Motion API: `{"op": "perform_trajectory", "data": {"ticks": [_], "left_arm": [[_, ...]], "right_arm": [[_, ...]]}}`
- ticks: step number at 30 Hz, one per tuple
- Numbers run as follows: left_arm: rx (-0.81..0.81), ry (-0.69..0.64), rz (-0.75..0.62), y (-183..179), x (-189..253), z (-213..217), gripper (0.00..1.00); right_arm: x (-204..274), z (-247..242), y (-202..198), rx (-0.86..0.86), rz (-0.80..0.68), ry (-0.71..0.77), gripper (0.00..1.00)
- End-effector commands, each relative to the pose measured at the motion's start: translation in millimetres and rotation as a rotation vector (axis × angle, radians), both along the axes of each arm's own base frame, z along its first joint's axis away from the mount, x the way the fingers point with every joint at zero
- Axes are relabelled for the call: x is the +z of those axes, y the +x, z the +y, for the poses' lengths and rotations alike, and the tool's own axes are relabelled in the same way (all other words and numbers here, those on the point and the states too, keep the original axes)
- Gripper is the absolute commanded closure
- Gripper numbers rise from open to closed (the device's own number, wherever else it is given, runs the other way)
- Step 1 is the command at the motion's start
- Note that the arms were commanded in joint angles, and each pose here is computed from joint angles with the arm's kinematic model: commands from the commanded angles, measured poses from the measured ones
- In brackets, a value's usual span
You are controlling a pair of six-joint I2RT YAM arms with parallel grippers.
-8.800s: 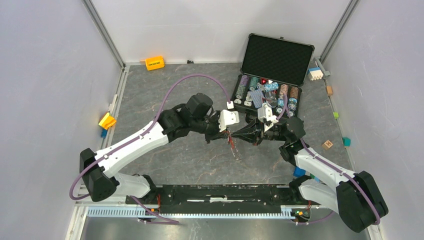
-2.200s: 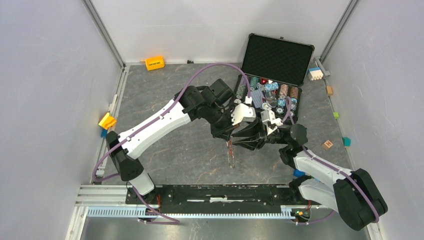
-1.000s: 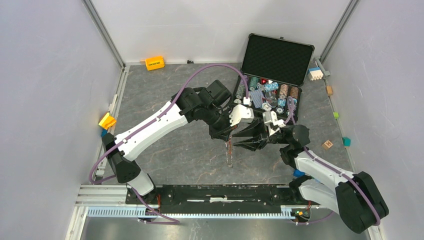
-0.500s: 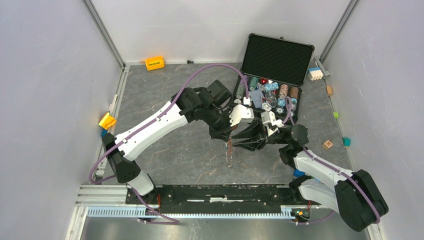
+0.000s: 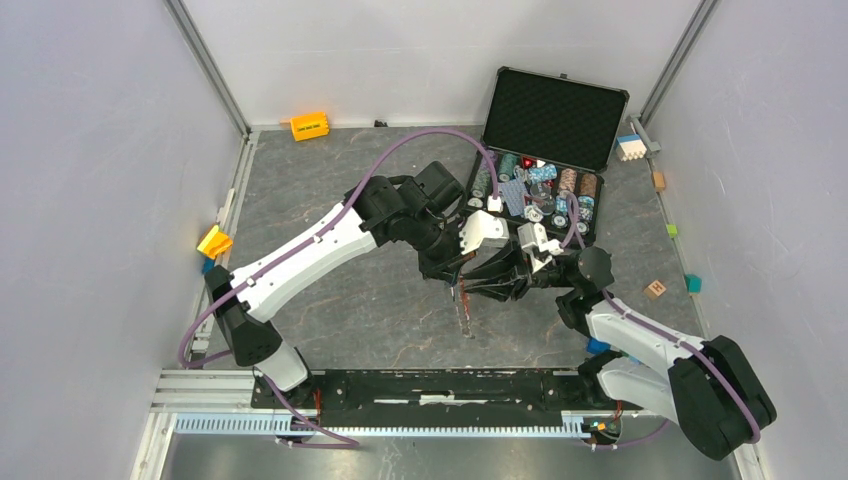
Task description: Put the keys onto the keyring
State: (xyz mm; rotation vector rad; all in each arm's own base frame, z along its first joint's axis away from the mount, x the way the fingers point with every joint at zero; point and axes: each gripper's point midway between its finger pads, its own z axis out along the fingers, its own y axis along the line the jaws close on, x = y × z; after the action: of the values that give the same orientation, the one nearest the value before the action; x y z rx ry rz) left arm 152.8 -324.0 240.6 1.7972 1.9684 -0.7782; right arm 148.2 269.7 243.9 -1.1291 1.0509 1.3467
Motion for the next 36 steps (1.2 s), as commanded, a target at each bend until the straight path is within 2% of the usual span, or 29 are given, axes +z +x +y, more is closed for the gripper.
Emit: {"op": "perform_trajectory", "data": {"ticks": [1, 11, 19, 21, 27, 36], "left_arm": [[-0.005, -0.089, -0.027, 4.6, 20.6, -16.3, 0.98], [-0.007, -0.092, -0.020, 4.0, 20.8, -17.3, 0.98], [-0.008, -0.085, -0.014, 3.8, 16.1, -18.0, 0.98], [-0.007, -0.083, -0.015, 4.0, 15.1, -17.8, 0.98], [-0.005, -0.080, -0.035, 4.8, 13.6, -13.2, 0.98], [0.006, -0.141, -0.146, 14.6, 18.0, 1.4, 0.72]], "right_arm": [[7.0, 4.8, 2.0, 0.011, -0.048, -0.004, 0.68], [4.2, 7.8, 8.1, -0.010, -0.024, -0.017, 0.77], [5.9, 8.0, 8.9, -0.015, -0.024, -0.014, 0.91], [6.0, 8.2, 9.3, -0.018, -0.024, -0.014, 1.00], [6.1, 7.9, 16.2, -0.056, -0.037, -0.028, 1.00], [20.3, 0.6, 20.0, -0.098, -0.050, 0.013, 1.00]]}}
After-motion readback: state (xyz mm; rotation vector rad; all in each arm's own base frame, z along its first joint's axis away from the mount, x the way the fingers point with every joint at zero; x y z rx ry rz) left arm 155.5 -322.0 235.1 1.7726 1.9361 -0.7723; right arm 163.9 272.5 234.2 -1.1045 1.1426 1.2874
